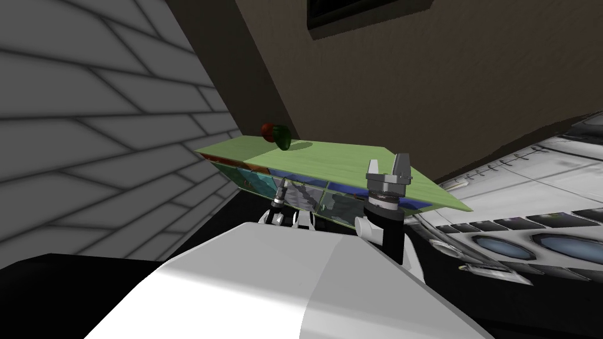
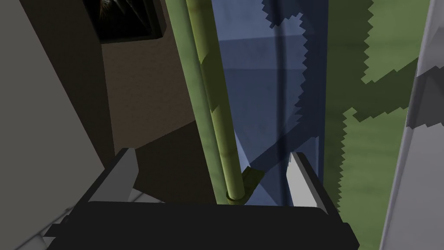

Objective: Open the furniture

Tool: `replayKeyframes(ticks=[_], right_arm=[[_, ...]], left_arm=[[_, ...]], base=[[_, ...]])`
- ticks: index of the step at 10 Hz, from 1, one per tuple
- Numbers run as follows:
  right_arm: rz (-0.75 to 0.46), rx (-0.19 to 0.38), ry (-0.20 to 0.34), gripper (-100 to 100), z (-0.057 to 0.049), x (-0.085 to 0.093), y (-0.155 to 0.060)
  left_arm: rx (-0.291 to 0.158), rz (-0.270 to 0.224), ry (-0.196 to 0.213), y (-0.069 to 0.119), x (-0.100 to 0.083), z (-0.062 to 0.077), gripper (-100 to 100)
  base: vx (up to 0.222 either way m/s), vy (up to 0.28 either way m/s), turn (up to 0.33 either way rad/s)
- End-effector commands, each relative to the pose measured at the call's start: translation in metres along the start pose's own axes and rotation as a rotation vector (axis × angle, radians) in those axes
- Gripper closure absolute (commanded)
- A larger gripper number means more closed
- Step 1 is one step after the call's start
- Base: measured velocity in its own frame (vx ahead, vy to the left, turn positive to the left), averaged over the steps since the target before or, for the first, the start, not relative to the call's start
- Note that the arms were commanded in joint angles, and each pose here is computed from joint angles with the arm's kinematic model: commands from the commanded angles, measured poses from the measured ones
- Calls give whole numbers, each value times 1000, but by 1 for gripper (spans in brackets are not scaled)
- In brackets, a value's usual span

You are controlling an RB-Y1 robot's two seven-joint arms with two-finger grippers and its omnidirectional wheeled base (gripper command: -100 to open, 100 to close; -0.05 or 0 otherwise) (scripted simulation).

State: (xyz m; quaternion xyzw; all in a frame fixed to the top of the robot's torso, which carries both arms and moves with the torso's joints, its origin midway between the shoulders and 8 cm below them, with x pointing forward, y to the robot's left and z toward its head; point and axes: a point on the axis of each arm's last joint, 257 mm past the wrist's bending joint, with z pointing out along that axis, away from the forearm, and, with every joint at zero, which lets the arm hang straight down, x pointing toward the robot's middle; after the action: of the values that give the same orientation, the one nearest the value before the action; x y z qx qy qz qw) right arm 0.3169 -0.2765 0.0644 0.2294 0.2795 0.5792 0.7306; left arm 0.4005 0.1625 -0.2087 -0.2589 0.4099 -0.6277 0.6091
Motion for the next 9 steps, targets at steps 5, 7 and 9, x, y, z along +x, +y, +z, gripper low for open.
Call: replayKeyframes(ticks=[5,7,9], right_arm=[[0,0,0,0,0,0,0],[0,0,0,0,0,0,0],[0,0,0,0,0,0,0]], left_arm=[[-6,4,1,1,1,-25,100],[-26,41,8,8,-10,-20,-100],[-28,43,6,8,-11,-19,-100]], base=[[15,1,-6],[-17,1,65],[-19,2,31]])
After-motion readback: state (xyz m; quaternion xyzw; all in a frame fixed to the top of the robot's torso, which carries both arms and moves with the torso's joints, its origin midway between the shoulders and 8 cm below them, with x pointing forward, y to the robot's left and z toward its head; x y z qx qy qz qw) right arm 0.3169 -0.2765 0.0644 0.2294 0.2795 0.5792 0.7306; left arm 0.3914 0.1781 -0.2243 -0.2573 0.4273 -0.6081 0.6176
